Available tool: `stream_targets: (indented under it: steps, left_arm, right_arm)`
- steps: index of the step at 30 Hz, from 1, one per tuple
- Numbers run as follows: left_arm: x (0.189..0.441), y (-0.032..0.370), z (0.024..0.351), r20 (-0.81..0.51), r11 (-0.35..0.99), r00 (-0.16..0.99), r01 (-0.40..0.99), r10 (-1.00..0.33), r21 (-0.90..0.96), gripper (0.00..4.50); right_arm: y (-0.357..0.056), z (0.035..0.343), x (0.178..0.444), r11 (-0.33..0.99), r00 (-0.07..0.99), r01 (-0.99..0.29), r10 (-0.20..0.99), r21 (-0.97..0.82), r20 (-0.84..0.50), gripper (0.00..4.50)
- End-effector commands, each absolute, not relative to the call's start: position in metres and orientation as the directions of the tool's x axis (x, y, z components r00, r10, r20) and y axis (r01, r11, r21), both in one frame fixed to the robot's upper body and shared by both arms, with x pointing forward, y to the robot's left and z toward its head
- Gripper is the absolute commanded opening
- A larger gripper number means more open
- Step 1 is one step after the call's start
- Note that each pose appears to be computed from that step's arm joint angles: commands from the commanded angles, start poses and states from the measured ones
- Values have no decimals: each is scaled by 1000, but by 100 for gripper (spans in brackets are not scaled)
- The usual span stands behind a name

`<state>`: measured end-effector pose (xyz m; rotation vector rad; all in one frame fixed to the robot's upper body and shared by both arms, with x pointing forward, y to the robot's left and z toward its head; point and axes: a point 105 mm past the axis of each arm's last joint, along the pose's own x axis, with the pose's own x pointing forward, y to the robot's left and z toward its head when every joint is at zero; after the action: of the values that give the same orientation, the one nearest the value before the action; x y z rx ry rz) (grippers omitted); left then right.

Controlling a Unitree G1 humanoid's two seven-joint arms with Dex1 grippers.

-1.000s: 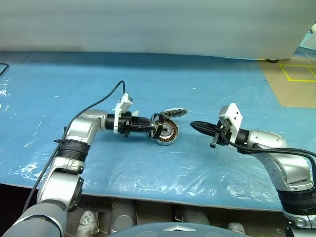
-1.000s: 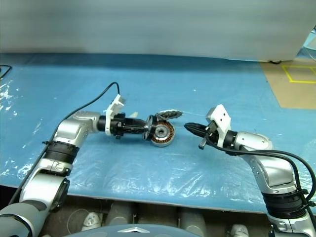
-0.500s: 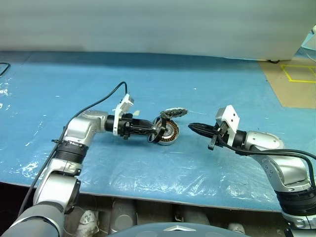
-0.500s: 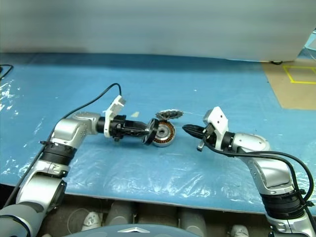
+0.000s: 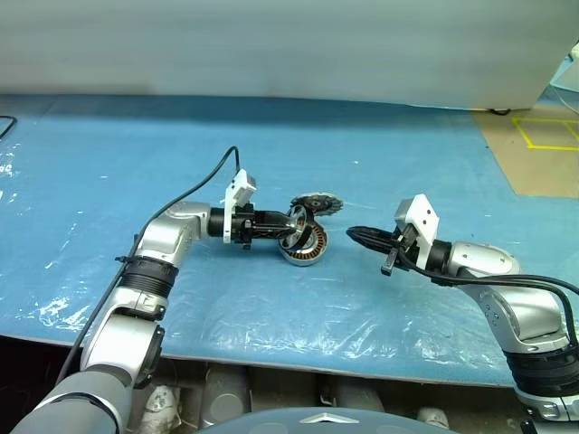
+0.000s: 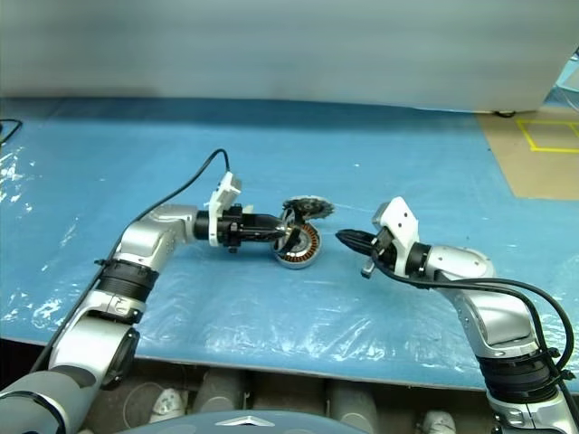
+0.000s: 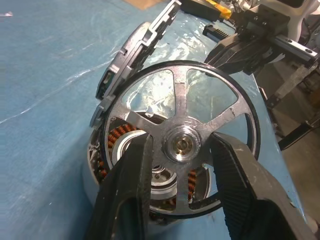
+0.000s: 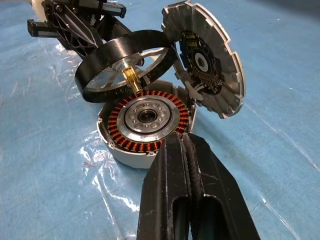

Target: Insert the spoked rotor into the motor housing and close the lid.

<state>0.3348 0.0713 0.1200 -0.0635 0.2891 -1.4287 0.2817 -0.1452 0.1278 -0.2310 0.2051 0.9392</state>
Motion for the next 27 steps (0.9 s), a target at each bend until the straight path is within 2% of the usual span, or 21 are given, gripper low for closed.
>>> stream_targets:
  steps: [1,27]
  left_arm:
    - [337,73,130,-163,133,106,977,-981,-166,185]
    - [338,67,118,-213,141,110,981,-971,-136,185]
  right_arm:
    - [-142,140,280,551,569,-822,785,-145,-245,0]
    - [-140,140,281,547,570,-822,782,-160,-252,0]
